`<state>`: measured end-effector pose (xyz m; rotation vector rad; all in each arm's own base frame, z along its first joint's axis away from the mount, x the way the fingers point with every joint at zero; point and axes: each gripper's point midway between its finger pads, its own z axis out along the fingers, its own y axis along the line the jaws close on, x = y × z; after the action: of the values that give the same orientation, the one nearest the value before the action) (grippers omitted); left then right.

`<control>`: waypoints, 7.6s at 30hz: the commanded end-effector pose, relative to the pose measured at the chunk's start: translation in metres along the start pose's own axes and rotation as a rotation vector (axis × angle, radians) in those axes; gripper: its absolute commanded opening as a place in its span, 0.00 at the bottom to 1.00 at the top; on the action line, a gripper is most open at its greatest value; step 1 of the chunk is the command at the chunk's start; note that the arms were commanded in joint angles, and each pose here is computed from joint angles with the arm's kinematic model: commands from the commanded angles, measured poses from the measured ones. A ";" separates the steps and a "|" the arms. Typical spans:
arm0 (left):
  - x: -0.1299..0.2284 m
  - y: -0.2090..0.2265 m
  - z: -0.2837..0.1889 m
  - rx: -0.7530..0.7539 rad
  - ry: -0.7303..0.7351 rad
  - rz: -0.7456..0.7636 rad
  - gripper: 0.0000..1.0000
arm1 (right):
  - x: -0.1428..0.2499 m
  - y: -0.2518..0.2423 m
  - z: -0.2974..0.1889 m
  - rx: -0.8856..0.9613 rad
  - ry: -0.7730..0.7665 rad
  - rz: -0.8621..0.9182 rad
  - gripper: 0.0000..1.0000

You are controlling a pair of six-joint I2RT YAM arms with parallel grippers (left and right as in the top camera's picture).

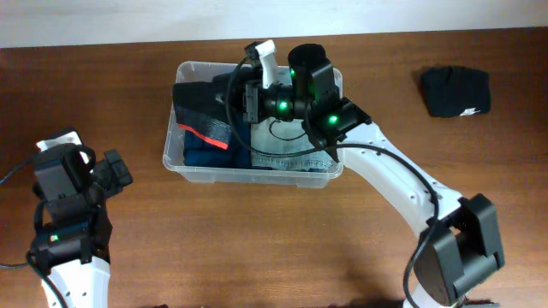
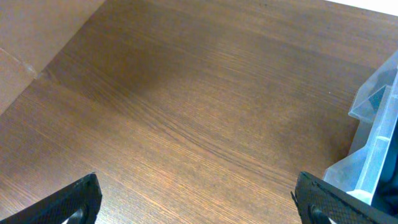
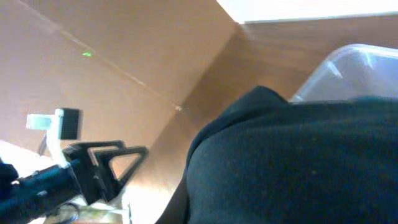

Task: Pack container
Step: 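Carry the black shorts over the container's left half and lower them, then release the shorts and press them flat with the right gripper, then move the right gripper to the black Nike shirt on the right, then grasp the black Nike shirt with the right gripper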

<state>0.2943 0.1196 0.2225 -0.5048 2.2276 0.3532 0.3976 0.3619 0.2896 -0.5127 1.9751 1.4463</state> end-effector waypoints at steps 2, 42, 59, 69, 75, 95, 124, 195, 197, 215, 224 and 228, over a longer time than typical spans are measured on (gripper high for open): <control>0.001 0.000 0.001 0.002 0.004 -0.016 0.99 | -0.011 0.049 -0.003 -0.197 0.009 -0.063 0.04; 0.001 0.000 0.001 0.002 0.004 -0.016 0.99 | 0.030 -0.127 -0.010 0.263 0.112 0.210 0.80; 0.001 0.000 0.001 0.002 0.004 -0.016 0.99 | -0.022 -0.061 -0.027 0.611 0.195 -0.147 0.99; 0.001 0.000 0.001 0.002 0.004 -0.016 0.99 | 0.047 -0.098 0.021 0.695 0.370 -0.136 0.34; 0.001 0.000 0.001 0.002 0.004 -0.016 0.99 | 0.080 -0.138 0.026 0.790 0.450 -0.083 0.04; 0.001 0.000 0.001 0.002 0.004 -0.016 0.99 | 0.014 -0.072 0.022 0.715 0.306 -0.158 0.05; 0.001 0.000 0.001 0.002 0.004 -0.016 0.99 | 0.117 -0.109 0.101 0.622 0.525 -0.121 0.04; 0.001 0.000 0.001 0.002 0.004 -0.016 0.99 | -0.049 -0.181 -0.416 1.217 -0.139 0.696 0.99; 0.001 0.000 0.001 0.003 0.004 -0.016 1.00 | -0.040 -0.191 -0.430 1.108 -0.176 0.796 0.99; 0.001 0.000 0.001 0.002 0.004 -0.016 0.99 | 0.003 -0.289 -0.488 0.767 -0.457 0.969 0.99; 0.001 0.000 0.001 0.003 0.004 -0.016 0.99 | 0.027 -0.330 -0.494 0.799 -0.534 0.961 0.99; 0.001 0.000 0.001 0.002 0.004 -0.016 0.99 | 0.039 -0.346 -0.497 0.819 -0.571 1.005 0.98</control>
<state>0.2943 0.1197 0.2226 -0.5045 2.2273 0.3538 0.4652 -0.2117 0.1382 1.1545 2.1438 0.8845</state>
